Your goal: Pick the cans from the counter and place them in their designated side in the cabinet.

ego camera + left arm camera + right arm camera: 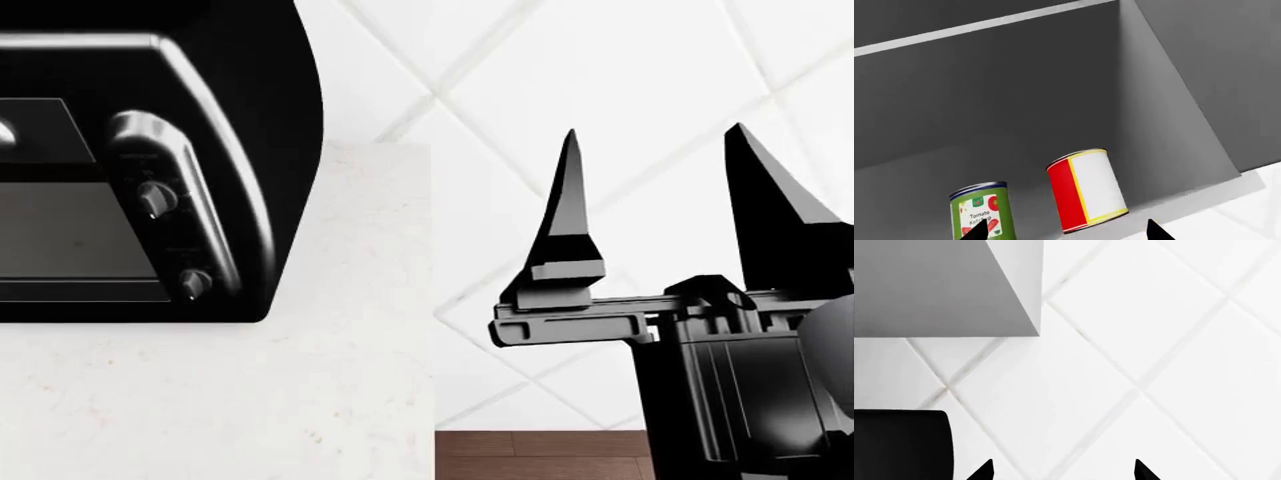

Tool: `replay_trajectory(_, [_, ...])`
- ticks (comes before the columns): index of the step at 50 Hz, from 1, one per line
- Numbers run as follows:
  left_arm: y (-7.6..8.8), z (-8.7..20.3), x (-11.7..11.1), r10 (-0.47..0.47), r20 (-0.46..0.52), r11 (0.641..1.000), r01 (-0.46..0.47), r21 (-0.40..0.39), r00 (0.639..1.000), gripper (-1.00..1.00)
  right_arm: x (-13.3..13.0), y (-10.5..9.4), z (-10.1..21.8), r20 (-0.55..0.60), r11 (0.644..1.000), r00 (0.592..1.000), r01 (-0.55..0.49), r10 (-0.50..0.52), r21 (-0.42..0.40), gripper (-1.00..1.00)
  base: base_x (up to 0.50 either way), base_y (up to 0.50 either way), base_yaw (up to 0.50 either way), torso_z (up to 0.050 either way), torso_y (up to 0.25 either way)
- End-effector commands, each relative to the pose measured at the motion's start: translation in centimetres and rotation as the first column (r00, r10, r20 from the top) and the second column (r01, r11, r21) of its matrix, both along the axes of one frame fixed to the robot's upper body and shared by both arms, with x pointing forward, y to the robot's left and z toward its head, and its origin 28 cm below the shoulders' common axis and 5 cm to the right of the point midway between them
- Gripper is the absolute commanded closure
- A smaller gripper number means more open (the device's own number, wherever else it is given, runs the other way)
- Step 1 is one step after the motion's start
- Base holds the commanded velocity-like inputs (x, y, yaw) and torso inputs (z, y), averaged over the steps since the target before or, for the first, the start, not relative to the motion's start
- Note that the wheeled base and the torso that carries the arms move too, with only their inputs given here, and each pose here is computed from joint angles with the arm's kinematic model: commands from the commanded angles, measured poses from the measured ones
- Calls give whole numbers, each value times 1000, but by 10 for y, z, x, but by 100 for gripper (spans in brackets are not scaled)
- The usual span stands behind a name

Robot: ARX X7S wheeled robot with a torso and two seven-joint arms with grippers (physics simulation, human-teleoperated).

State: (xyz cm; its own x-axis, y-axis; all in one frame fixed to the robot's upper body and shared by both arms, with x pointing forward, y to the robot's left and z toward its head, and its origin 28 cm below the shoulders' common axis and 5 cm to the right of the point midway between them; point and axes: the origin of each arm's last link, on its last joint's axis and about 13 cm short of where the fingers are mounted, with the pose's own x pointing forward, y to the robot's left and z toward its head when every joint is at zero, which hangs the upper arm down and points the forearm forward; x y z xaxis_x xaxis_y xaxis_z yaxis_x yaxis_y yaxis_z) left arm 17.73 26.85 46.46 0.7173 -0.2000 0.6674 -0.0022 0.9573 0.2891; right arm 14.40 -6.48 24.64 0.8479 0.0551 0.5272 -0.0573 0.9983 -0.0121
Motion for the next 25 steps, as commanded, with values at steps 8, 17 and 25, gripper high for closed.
replay_trajectory(8, [-26, -86, -63, -137, 75, 989, 132, 65, 988, -100, 0, 0, -2, -5, 1000, 1000, -9, 9, 5, -100, 0, 0, 0, 0, 0])
replay_trajectory(17, [-34, -125, -76, -196, 84, 980, 194, 34, 977, -100, 1, 1, -1, -4, 1000, 1000, -20, 20, 5, -100, 0, 0, 0, 0, 0])
replay_trajectory(25, [-34, -157, -74, -206, 50, 978, 207, -29, 977, -100, 1, 1, 1, 2, 1000, 1000, -27, 27, -2, -100, 0, 0, 0, 0, 0])
